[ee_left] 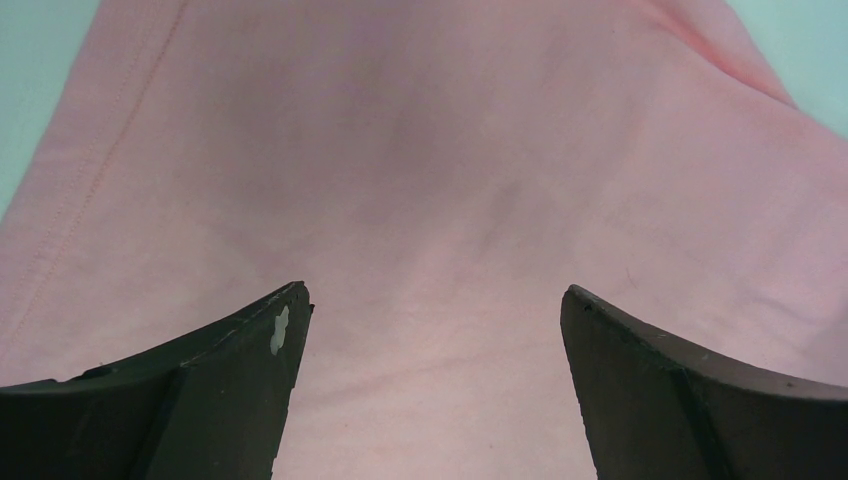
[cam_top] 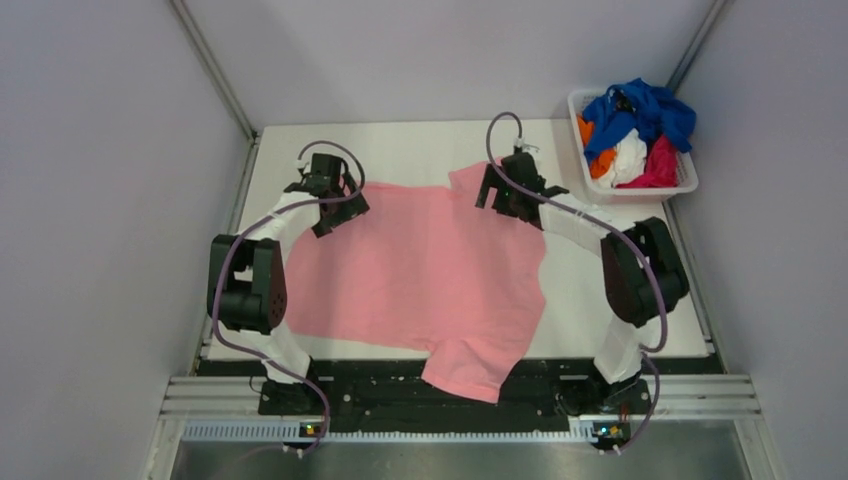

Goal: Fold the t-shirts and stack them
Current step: Flatten out the tshirt

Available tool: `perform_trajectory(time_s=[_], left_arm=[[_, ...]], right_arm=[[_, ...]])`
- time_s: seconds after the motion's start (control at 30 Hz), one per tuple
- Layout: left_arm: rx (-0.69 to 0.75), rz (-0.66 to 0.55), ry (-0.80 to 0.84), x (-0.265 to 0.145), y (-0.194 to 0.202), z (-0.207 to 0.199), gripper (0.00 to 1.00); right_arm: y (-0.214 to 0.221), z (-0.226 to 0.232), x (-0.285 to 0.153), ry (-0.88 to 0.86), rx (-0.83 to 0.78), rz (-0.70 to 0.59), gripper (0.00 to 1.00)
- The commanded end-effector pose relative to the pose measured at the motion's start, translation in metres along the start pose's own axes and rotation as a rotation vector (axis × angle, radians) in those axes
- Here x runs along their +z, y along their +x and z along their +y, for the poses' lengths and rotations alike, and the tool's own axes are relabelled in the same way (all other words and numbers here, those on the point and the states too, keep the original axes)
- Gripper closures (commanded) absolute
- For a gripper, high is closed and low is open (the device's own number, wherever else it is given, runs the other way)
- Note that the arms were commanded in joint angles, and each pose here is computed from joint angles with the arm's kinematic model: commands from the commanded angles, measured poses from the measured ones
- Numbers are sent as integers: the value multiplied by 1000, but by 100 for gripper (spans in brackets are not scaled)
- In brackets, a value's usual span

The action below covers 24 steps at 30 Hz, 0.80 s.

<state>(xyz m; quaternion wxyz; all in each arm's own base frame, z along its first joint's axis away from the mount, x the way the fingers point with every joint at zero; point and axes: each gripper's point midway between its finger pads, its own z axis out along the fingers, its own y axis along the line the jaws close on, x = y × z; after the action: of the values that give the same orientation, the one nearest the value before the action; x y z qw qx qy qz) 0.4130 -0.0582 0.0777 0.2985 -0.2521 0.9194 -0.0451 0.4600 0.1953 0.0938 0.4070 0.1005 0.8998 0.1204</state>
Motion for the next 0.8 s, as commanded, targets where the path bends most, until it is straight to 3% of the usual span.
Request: perform_trajectory(time_s=[0.0, 0.13, 0.43, 0.77], left_arm=[[-6, 28, 11, 5, 4, -3, 1], [-15, 72, 24, 16, 15, -5, 1], [-18, 121, -3, 43, 18, -10, 1], [-39, 140, 11, 72, -4, -37, 1]], right_arm=[[54, -9, -50, 11, -25, 94, 1], [83, -27, -51, 60, -43, 158, 1], [77, -51, 3, 177, -65, 196, 1], [16, -86, 82, 205, 14, 167, 1]])
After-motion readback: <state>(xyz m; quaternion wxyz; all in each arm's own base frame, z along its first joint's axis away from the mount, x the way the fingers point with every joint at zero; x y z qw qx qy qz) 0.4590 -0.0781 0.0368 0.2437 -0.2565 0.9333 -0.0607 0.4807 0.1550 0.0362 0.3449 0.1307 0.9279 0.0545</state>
